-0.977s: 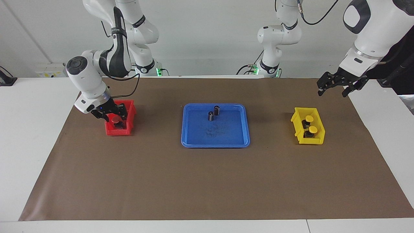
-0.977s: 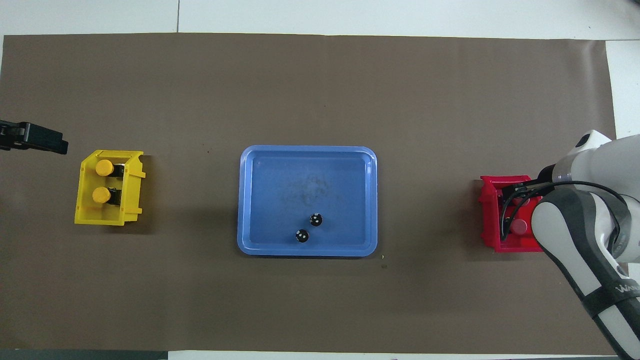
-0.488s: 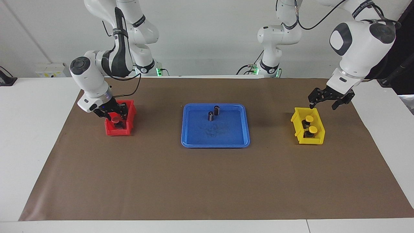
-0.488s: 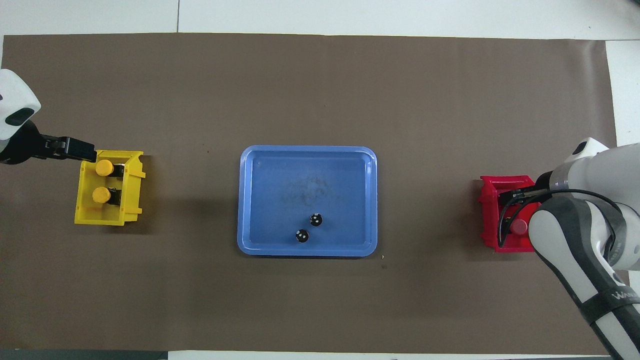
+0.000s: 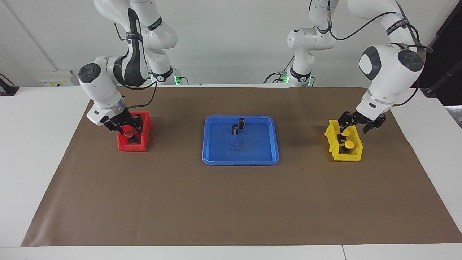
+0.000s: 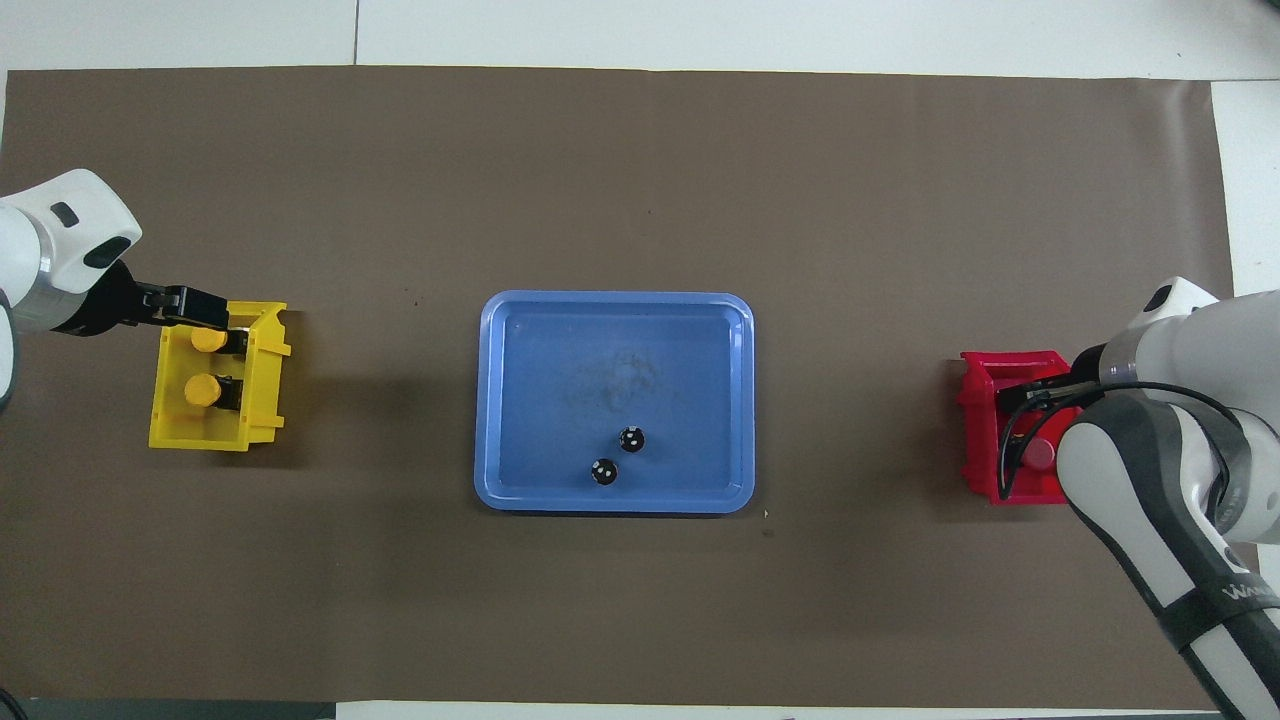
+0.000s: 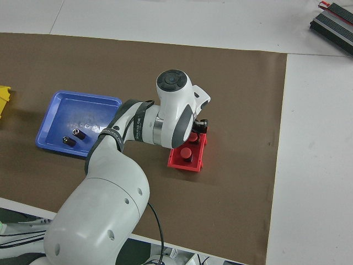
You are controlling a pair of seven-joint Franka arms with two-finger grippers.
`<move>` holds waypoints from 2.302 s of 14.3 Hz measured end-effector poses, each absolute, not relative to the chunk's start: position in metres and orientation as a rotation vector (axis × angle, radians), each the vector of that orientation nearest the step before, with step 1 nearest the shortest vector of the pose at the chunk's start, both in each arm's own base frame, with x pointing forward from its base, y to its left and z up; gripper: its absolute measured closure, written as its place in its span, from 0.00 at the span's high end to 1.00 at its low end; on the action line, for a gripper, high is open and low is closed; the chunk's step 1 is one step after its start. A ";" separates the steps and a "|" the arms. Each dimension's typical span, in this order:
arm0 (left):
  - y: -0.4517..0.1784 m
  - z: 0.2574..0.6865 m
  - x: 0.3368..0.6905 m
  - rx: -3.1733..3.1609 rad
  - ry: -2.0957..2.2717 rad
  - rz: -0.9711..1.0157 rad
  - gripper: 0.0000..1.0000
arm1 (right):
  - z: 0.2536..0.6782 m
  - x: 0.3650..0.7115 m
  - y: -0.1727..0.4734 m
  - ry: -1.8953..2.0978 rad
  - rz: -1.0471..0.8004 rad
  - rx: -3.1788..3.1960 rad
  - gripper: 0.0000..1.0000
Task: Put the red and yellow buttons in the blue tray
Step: 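Lower the left gripper into the yellow bin and grasp a yellow button, then carry the red button to the tray while the left gripper lifts yellow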
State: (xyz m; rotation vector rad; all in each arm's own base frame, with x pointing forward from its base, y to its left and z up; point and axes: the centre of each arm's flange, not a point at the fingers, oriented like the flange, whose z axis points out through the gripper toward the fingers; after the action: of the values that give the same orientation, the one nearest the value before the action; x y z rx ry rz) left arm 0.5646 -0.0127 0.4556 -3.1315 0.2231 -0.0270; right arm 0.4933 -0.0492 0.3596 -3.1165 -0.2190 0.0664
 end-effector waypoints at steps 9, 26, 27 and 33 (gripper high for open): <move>0.008 0.412 0.579 -3.130 0.165 -0.060 0.74 | 0.351 0.489 -0.058 -0.282 0.025 -3.116 0.72; 0.013 0.361 0.564 -3.130 0.152 -0.045 0.61 | 0.415 0.518 -0.055 -0.297 0.164 -3.092 0.41; 0.013 0.361 0.565 -3.131 0.151 -0.046 0.61 | 0.435 0.528 -0.050 -0.290 0.182 -3.091 0.41; 0.013 0.381 0.574 -3.130 0.150 -0.059 0.42 | 0.508 0.584 0.134 0.049 0.106 -3.034 0.41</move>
State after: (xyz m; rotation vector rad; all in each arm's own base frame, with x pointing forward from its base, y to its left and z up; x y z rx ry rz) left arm 0.5743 0.0130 0.3813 -3.1301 0.1505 -0.0586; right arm 0.5837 0.1340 0.5078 -3.0345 0.0492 0.1056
